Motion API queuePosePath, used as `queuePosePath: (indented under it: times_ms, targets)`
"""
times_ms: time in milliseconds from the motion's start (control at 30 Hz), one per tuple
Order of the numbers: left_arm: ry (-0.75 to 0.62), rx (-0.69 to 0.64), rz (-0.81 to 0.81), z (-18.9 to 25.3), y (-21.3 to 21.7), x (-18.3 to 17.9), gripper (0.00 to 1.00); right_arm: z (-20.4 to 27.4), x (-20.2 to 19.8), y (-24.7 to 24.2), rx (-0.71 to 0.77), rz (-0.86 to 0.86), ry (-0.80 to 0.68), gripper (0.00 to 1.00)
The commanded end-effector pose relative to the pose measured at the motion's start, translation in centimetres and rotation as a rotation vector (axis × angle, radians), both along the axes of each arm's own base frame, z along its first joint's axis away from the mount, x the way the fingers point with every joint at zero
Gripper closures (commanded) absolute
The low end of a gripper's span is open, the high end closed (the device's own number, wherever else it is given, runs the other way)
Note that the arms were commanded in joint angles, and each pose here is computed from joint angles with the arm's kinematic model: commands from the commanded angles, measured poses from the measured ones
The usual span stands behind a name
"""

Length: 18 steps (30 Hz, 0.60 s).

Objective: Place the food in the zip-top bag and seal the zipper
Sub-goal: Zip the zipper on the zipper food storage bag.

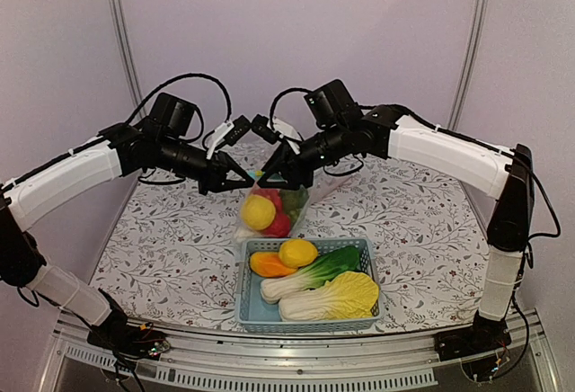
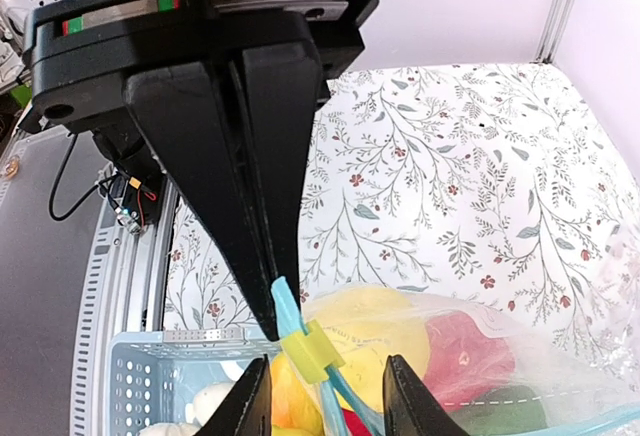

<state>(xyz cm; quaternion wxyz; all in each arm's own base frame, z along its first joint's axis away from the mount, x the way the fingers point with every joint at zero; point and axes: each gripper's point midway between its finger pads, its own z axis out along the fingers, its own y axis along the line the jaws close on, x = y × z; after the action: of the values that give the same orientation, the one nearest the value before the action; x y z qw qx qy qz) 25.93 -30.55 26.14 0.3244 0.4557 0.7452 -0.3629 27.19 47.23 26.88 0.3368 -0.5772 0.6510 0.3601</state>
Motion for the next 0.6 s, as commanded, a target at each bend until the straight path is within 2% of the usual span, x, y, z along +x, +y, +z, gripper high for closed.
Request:
queuePosePath:
  times_ms: [0, 333, 467, 567]
  targets:
    - [-0.058, -0.114, -0.087, 3.3, -0.8, -1.1, 1.00, -0.6, -0.7, -0.7, -0.029, -0.008, 0.041, 0.64]
    - [-0.039, -0.081, -0.091, 2.4, -0.9, -1.0, 1.00, 0.9, -1.2, -0.1, 0.023, 0.026, 0.054, 0.68]
    - [-0.043, -0.070, -0.087, 2.2, -0.8, -0.9, 1.00, 1.0, -1.2, 0.3, 0.036, 0.042, 0.072, 0.74]
    - [-0.045, -0.062, -0.082, 2.0, -0.8, -0.8, 1.00, 1.0, -1.6, 0.4, 0.042, 0.059, 0.091, 0.81]
